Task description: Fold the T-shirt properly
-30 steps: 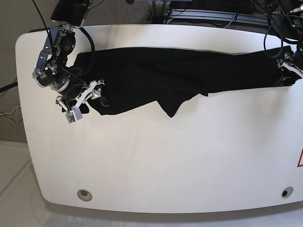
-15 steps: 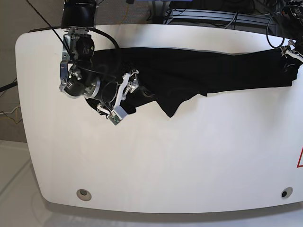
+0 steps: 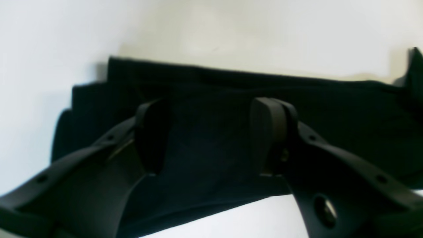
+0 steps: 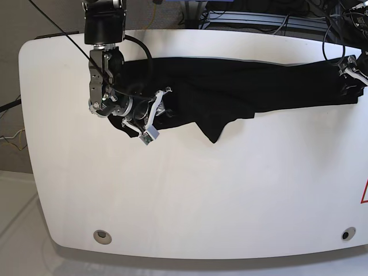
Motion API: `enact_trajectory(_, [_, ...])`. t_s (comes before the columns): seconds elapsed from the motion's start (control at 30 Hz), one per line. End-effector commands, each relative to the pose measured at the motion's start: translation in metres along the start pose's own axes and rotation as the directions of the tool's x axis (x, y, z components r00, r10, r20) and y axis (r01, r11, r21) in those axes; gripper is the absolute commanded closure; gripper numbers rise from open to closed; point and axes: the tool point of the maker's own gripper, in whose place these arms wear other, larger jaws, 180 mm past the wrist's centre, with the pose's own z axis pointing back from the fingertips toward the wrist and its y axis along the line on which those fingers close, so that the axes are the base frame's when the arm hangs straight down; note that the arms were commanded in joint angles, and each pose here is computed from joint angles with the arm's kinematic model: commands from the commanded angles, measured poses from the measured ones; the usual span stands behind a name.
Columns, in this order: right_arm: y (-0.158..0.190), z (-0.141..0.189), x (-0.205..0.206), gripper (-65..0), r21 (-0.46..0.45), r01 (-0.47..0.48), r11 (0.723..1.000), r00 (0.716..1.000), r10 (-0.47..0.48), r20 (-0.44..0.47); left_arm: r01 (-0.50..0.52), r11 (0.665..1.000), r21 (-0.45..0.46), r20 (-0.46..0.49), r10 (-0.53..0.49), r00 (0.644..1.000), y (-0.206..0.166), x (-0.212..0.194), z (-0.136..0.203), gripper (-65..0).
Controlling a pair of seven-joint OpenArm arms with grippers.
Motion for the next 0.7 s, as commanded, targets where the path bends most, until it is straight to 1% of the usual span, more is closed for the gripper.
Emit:
enact_trajectory(0.0, [-0.032,0.011,-0.019,-24.1,-0.069,0.048,0.996,0.998,-0.050,-0.024,0.025,1.000,-0.006,0.036,-0.025,0.999,0.001,0.013,0.003,-35.7])
enact_trajectory(0.07, [-0.034,0.013,-0.018,-22.2,-0.074,0.054,0.996,0.998,-0.055,-0.012,0.026,1.000,-0.009,0.038,-0.026,0.999,0.000,0.015,0.002,-35.8])
enact_trajectory(0.13, [-0.035,0.015,-0.017,-17.6,-0.075,0.053,0.996,0.999,-0.053,0.000,0.027,1.000,-0.014,0.038,-0.026,0.999,-0.002,0.014,0.000,-35.6])
enact_trajectory(0.33, [-0.030,0.019,-0.006,-0.8,-0.058,0.063,0.996,0.996,-0.059,0.063,0.034,0.999,-0.030,0.034,-0.033,0.999,-0.009,0.013,-0.005,-35.4])
enact_trajectory(0.4, [-0.028,0.028,0.004,0.0,-0.058,0.058,0.997,0.992,-0.051,0.111,0.055,0.998,-0.040,0.034,-0.054,0.998,-0.014,0.015,-0.007,-35.9])
enact_trajectory(0.47, [-0.024,0.030,0.008,0.0,-0.043,0.059,0.997,0.990,-0.053,0.132,0.054,0.998,-0.043,0.037,-0.053,0.998,-0.015,0.016,-0.008,-36.0])
enact_trajectory(0.6, [-0.013,0.033,0.014,0.0,-0.012,0.038,0.999,0.988,-0.035,0.147,0.051,0.998,-0.040,0.039,-0.049,0.998,-0.013,0.016,-0.008,-36.2])
enact_trajectory(0.67, [-0.005,0.032,0.015,0.0,0.008,0.017,1.000,0.990,-0.017,0.140,0.050,0.998,-0.036,0.037,-0.049,0.998,-0.012,0.015,-0.008,-36.4])
